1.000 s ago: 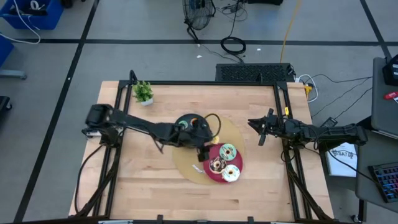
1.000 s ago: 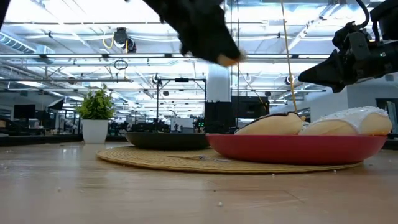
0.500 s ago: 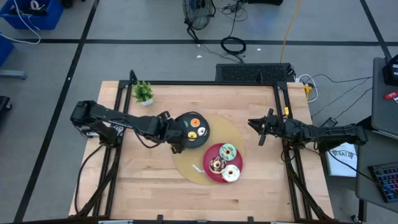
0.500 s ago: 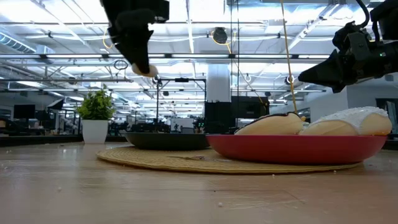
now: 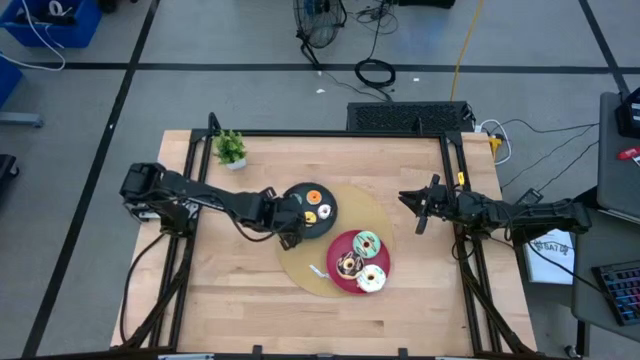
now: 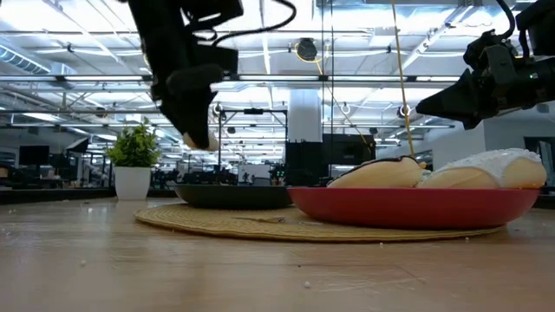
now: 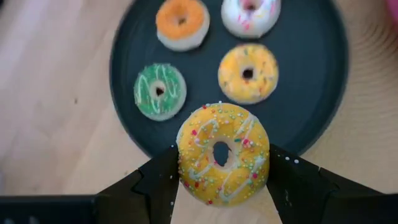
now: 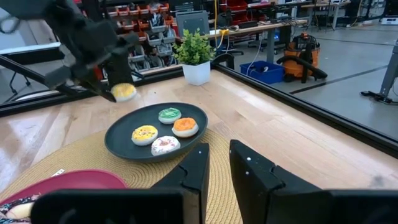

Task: Pick & Place donuts
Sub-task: Put the small yellow doughnut on the blue plate

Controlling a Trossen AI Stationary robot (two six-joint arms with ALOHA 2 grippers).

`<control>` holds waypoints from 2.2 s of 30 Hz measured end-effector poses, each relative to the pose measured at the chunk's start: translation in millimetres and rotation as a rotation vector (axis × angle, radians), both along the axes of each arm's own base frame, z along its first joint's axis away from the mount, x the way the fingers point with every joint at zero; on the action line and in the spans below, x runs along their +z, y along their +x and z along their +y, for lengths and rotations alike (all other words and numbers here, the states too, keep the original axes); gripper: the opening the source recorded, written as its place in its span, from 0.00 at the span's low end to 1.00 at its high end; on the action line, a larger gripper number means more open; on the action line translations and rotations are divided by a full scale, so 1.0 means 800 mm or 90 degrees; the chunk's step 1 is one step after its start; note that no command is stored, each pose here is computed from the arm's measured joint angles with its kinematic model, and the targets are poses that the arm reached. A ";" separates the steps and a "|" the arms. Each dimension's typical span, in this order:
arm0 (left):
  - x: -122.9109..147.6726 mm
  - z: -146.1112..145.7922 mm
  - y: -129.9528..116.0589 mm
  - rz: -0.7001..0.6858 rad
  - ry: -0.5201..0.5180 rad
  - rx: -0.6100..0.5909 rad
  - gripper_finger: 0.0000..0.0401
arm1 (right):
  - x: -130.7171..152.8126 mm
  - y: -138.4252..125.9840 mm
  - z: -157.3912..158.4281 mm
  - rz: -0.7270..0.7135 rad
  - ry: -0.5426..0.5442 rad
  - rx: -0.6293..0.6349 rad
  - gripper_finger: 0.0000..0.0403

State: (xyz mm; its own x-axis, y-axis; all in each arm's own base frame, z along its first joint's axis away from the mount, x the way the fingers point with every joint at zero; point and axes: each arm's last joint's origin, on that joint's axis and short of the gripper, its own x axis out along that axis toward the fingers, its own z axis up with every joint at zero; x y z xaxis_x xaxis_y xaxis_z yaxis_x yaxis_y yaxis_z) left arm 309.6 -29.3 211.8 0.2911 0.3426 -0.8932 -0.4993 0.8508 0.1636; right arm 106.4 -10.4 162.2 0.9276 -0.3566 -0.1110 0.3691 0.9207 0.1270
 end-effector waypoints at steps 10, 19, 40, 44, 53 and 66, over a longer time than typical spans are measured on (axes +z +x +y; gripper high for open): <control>-0.052 0.021 -0.009 -0.056 -0.035 0.028 0.56 | 0.000 0.000 0.000 0.000 0.000 0.000 0.14; -0.079 0.030 -0.020 -0.081 -0.050 0.042 0.56 | 0.000 0.000 0.000 0.000 0.000 0.000 0.14; -0.076 0.030 -0.013 -0.117 -0.051 0.029 0.56 | 0.000 0.000 0.000 0.000 0.000 0.000 0.14; -0.076 0.030 -0.013 -0.117 -0.051 0.029 0.56 | 0.000 0.000 0.000 0.000 0.000 0.000 0.14; -0.076 0.030 -0.013 -0.105 -0.046 0.007 0.56 | 0.000 0.000 0.000 0.000 0.000 0.000 0.14; -0.077 0.039 -0.014 -0.117 -0.090 0.061 0.67 | 0.000 0.000 0.000 0.000 0.000 0.000 0.14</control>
State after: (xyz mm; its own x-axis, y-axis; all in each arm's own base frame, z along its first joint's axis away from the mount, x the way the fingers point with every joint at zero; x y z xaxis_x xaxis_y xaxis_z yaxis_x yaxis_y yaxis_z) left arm 298.6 2.1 150.4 0.4248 0.2523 -0.8694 -0.5898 0.8057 -0.0543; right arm 106.4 -10.3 162.2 0.9278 -0.3564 -0.1104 0.3689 0.9207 0.1272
